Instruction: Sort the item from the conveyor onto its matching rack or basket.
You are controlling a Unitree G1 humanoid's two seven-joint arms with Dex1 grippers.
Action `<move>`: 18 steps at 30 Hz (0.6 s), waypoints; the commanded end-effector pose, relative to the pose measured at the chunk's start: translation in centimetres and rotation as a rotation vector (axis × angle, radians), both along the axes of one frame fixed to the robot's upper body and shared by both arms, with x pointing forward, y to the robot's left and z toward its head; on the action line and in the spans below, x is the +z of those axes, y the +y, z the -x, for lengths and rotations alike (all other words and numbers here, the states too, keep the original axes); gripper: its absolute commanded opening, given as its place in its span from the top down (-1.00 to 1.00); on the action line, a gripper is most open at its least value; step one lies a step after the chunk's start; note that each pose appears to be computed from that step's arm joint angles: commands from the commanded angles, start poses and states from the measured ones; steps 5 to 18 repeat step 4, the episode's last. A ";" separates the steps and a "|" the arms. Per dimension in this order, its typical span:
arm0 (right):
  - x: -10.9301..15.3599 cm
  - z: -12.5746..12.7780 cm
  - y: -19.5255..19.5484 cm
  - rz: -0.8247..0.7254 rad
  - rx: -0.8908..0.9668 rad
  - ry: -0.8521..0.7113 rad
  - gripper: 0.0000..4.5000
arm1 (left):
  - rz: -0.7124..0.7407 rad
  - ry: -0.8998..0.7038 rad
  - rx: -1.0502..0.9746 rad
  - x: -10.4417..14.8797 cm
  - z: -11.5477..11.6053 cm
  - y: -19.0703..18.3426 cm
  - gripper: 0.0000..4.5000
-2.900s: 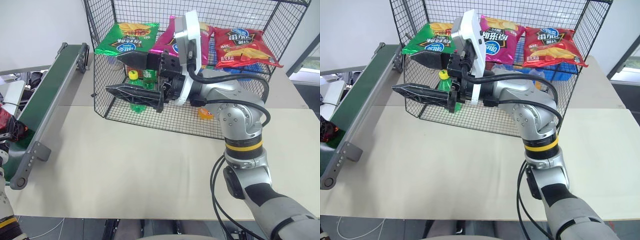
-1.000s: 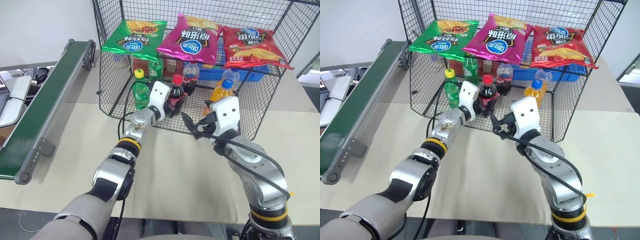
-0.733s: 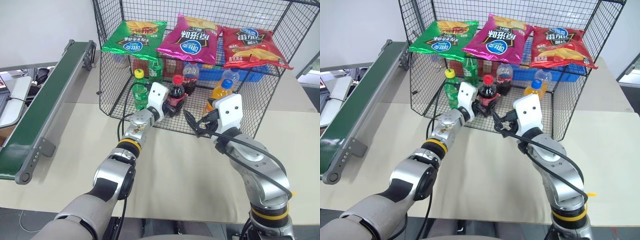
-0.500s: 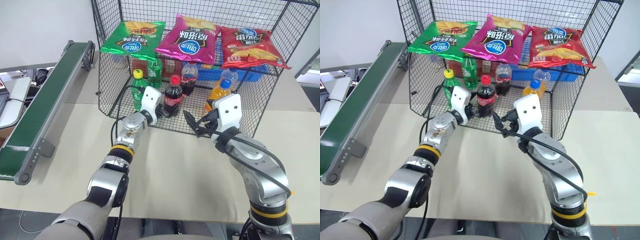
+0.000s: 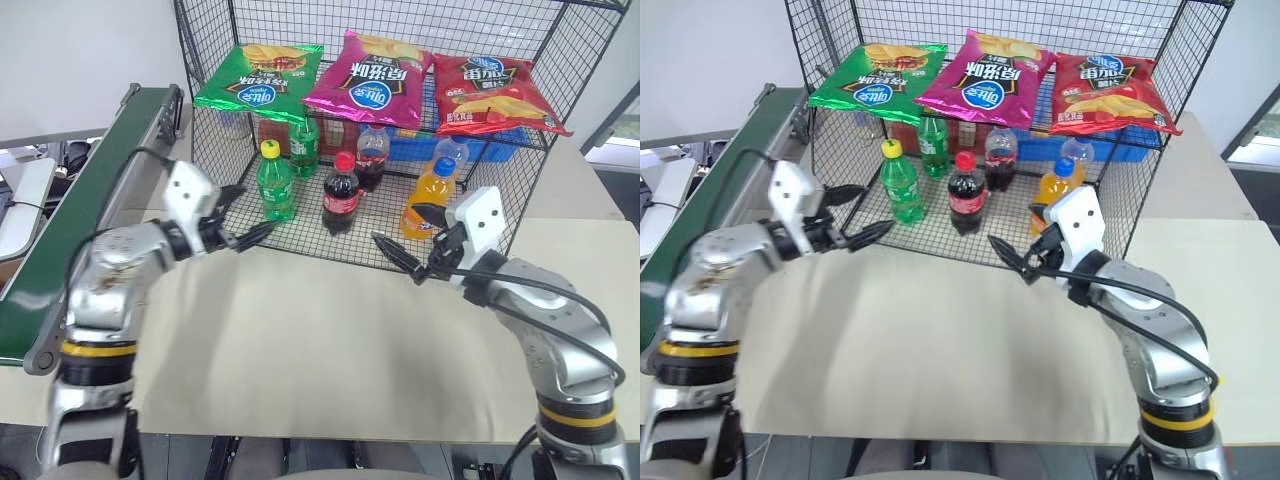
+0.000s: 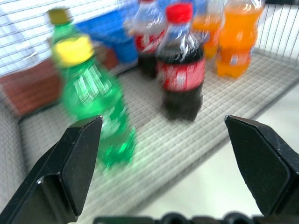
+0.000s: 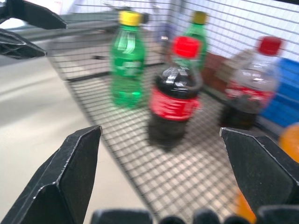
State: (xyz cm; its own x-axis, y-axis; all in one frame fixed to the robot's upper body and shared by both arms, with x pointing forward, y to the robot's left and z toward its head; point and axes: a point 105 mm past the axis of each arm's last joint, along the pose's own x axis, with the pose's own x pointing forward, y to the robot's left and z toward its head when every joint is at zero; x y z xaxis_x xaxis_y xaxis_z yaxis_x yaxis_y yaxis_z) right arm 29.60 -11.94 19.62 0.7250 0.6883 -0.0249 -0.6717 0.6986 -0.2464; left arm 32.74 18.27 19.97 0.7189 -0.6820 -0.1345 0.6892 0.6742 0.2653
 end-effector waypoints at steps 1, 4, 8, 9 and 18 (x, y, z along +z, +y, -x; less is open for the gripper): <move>1.4 0.4 -0.2 -0.008 0.029 -0.062 -1.00 | 0.044 -0.045 0.017 2.5 1.1 0.5 -0.98; 1.4 0.2 -0.1 -0.011 0.033 -0.066 -1.00 | 0.037 -0.051 0.033 2.4 1.3 0.5 -0.98; 1.4 0.2 -0.1 -0.011 0.033 -0.066 -1.00 | 0.037 -0.051 0.033 2.4 1.3 0.5 -0.98; 1.4 0.2 -0.1 -0.011 0.033 -0.066 -1.00 | 0.037 -0.051 0.033 2.4 1.3 0.5 -0.98; 1.4 0.2 -0.1 -0.011 0.033 -0.066 -1.00 | 0.037 -0.051 0.033 2.4 1.3 0.5 -0.98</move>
